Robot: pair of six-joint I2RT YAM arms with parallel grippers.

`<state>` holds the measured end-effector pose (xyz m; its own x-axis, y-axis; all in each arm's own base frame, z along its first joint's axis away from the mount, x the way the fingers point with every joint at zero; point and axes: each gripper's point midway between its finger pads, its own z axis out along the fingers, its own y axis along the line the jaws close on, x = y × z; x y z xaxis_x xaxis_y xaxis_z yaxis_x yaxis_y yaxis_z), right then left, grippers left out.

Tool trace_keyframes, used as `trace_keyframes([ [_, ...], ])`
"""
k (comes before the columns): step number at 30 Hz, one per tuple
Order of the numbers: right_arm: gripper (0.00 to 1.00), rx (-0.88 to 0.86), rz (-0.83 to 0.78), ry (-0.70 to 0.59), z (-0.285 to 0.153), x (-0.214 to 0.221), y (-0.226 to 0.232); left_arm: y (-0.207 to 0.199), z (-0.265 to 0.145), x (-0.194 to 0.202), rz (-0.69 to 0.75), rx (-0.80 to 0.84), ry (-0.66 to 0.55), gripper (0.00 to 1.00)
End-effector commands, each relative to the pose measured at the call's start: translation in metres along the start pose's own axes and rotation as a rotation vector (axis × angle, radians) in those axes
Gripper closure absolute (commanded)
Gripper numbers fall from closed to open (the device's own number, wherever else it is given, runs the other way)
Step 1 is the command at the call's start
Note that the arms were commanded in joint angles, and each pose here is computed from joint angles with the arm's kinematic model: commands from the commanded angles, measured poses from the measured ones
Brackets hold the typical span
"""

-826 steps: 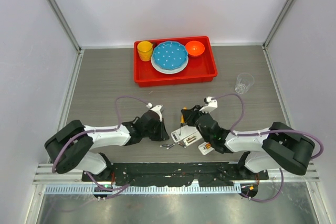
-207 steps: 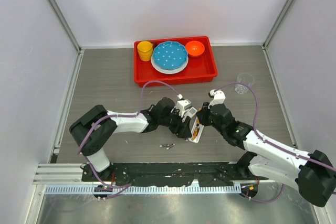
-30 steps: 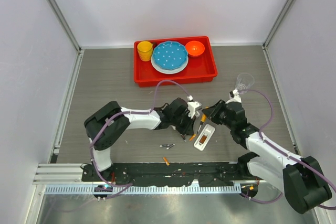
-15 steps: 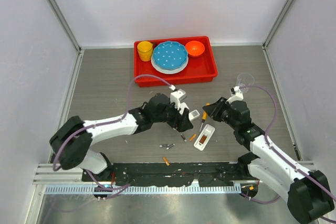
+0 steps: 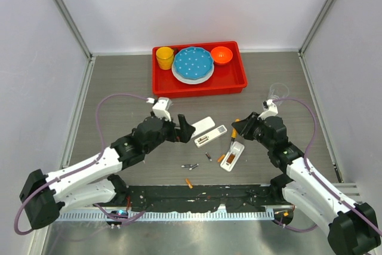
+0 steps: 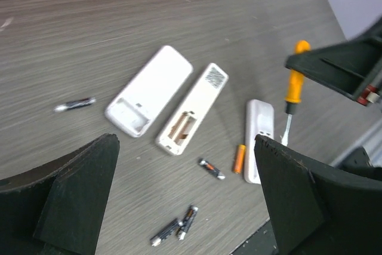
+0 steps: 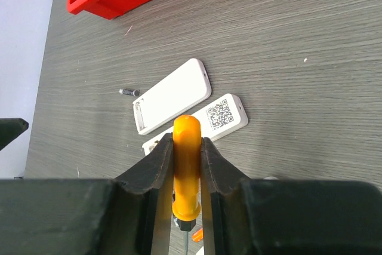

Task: Unload the batteries from the remote control

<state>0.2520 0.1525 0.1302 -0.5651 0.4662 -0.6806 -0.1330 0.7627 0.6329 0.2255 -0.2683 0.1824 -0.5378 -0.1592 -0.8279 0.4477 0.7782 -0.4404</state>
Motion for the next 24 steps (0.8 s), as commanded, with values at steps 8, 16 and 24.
trace_keyframes([
  [8, 0.99, -0.001, -0.060, -0.034, -0.001, -0.012, 0.004, 0.067, -0.032, 0.003, -0.147, -0.246, -0.141, 0.00],
  [16, 0.99, 0.024, -0.066, -0.024, 0.002, -0.011, -0.002, 0.089, -0.014, 0.032, -0.170, -0.361, 0.010, 0.00],
  [24, 0.98, 0.056, -0.051, -0.043, 0.007, -0.014, -0.007, 0.106, 0.000, 0.045, -0.204, -0.447, 0.138, 0.00],
])
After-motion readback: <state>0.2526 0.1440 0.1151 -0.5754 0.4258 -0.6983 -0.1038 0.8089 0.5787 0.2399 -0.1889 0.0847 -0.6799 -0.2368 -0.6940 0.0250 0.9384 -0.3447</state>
